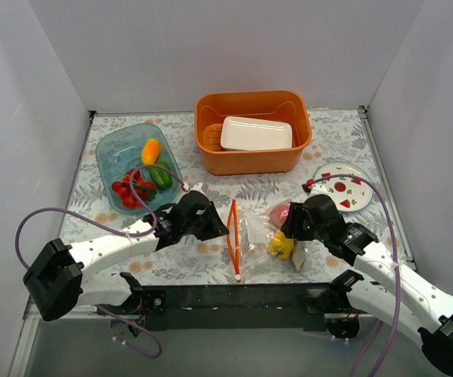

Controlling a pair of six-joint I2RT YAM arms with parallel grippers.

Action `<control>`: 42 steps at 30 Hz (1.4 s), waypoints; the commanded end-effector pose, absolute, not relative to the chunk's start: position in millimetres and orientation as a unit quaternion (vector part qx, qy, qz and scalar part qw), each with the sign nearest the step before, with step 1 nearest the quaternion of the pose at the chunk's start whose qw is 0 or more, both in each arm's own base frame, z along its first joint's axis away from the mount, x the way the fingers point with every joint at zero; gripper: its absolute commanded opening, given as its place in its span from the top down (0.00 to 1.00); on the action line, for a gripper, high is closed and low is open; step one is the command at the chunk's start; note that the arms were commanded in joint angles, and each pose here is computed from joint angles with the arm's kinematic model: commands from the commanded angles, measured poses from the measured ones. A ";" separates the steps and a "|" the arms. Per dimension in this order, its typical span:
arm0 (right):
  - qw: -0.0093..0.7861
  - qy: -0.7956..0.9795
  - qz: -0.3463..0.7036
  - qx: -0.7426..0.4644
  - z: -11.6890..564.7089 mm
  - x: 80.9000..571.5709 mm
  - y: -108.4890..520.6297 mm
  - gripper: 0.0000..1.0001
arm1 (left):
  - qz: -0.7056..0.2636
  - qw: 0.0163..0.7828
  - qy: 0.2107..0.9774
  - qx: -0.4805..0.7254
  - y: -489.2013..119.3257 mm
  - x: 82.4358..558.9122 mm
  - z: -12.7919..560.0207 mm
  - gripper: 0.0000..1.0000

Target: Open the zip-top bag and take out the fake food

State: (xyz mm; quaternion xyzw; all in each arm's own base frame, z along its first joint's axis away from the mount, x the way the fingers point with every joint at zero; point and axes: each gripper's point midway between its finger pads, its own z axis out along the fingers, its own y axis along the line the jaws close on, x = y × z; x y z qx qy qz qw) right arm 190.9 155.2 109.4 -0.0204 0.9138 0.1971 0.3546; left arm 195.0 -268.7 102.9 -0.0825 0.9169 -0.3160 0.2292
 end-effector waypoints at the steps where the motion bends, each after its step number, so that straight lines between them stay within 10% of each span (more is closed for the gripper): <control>1: 0.341 0.921 0.189 0.012 101.3 184.2 147.6 0.46 | -0.399 0.221 0.887 -0.073 -315.8 182.4 122.5 0.81; 13: 0.301 0.935 0.185 0.018 72.9 171.3 147.8 0.64 | -0.456 0.154 0.874 -0.062 -350.0 155.7 92.6 0.78; 23: 0.288 0.941 0.176 0.004 61.6 170.6 152.1 0.95 | -0.470 0.151 0.870 -0.021 -379.9 148.1 87.7 0.45; 42: 0.278 0.945 0.168 -0.042 53.1 167.9 181.0 0.99 | -0.492 0.148 0.858 0.012 -403.0 132.3 82.7 0.16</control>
